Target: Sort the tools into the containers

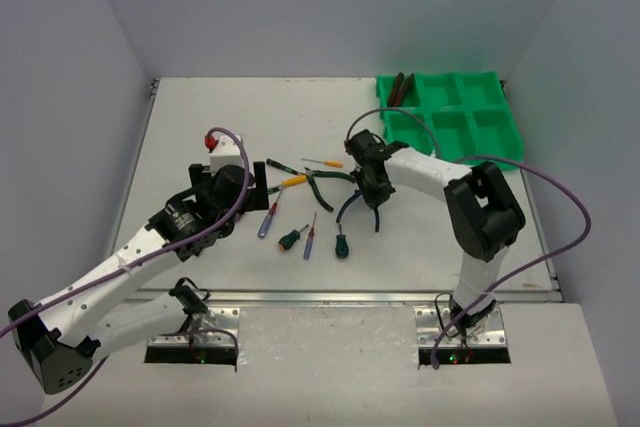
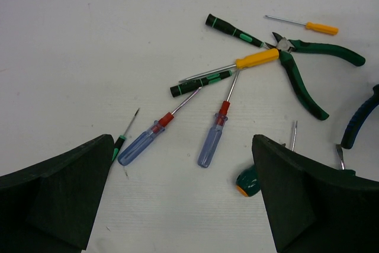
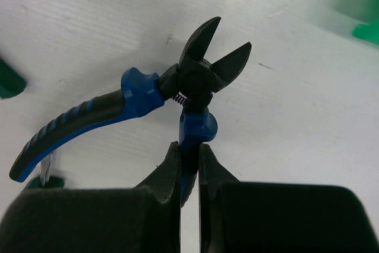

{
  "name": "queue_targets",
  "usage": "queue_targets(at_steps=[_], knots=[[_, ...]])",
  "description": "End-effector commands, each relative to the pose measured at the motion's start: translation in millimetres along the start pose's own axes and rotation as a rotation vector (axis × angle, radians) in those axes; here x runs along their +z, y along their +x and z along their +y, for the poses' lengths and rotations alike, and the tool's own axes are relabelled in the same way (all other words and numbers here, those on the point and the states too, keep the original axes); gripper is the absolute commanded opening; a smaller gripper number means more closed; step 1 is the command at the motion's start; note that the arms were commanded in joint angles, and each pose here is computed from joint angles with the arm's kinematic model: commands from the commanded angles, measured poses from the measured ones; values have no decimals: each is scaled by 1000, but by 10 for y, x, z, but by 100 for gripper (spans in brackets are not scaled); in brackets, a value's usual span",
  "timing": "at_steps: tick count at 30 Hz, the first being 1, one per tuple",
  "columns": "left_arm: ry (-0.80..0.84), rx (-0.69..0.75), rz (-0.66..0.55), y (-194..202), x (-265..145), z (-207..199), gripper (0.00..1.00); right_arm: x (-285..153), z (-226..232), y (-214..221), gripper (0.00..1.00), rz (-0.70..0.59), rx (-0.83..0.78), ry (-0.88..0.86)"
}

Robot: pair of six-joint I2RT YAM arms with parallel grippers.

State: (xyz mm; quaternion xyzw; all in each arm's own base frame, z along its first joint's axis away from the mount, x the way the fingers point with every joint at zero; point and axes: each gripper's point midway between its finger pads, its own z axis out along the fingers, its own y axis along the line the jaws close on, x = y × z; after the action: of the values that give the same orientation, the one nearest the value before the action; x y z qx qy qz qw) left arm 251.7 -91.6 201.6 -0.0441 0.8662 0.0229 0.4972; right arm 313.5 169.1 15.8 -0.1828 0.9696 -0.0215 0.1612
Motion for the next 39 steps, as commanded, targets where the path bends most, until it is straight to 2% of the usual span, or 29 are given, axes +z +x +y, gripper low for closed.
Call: queue_targets(at_steps=[1, 4, 8, 9, 10, 13, 16, 18, 23, 25, 29, 34, 39], knots=[[10, -17, -31, -79, 5, -23, 100, -547, -223, -477, 0, -221, 51, 26], [10, -20, -36, -91, -6, -14, 100, -689, -401, -651, 0, -273, 100, 30], [12, -26, -40, -97, -21, -5, 100, -755, -1074, -1045, 0, -359, 287, 37], [12, -26, -40, -97, -22, -5, 100, -852, -1084, -1185, 0, -400, 302, 22], [15, -29, -42, -104, -25, -7, 100, -880, -1382, -1334, 0, -429, 365, 52], [21, -32, -44, -106, -28, -14, 100, -770, -1787, -1533, 0, -427, 435, 136], [27, -32, -45, -105, -31, -21, 100, -961, -2373, -1792, 0, -458, 498, 271], [30, -33, -45, -107, -34, -25, 100, -948, -2545, -1866, 0, -463, 513, 280], [44, -33, -49, -119, -38, -47, 100, -765, -2553, -1951, 0, -534, 441, 215], [44, -30, -45, -110, -30, -54, 100, -755, -2496, -2068, 0, -636, 390, 172], [44, -25, -40, -95, -23, -56, 100, -773, -2449, -2117, 0, -716, 310, 151], [47, -25, -39, -94, -23, -63, 100, -731, -2656, -1937, 0, -656, 308, 289], [53, -19, -29, -73, -7, -86, 100, -627, -2603, -1855, 0, -622, 294, 270]])
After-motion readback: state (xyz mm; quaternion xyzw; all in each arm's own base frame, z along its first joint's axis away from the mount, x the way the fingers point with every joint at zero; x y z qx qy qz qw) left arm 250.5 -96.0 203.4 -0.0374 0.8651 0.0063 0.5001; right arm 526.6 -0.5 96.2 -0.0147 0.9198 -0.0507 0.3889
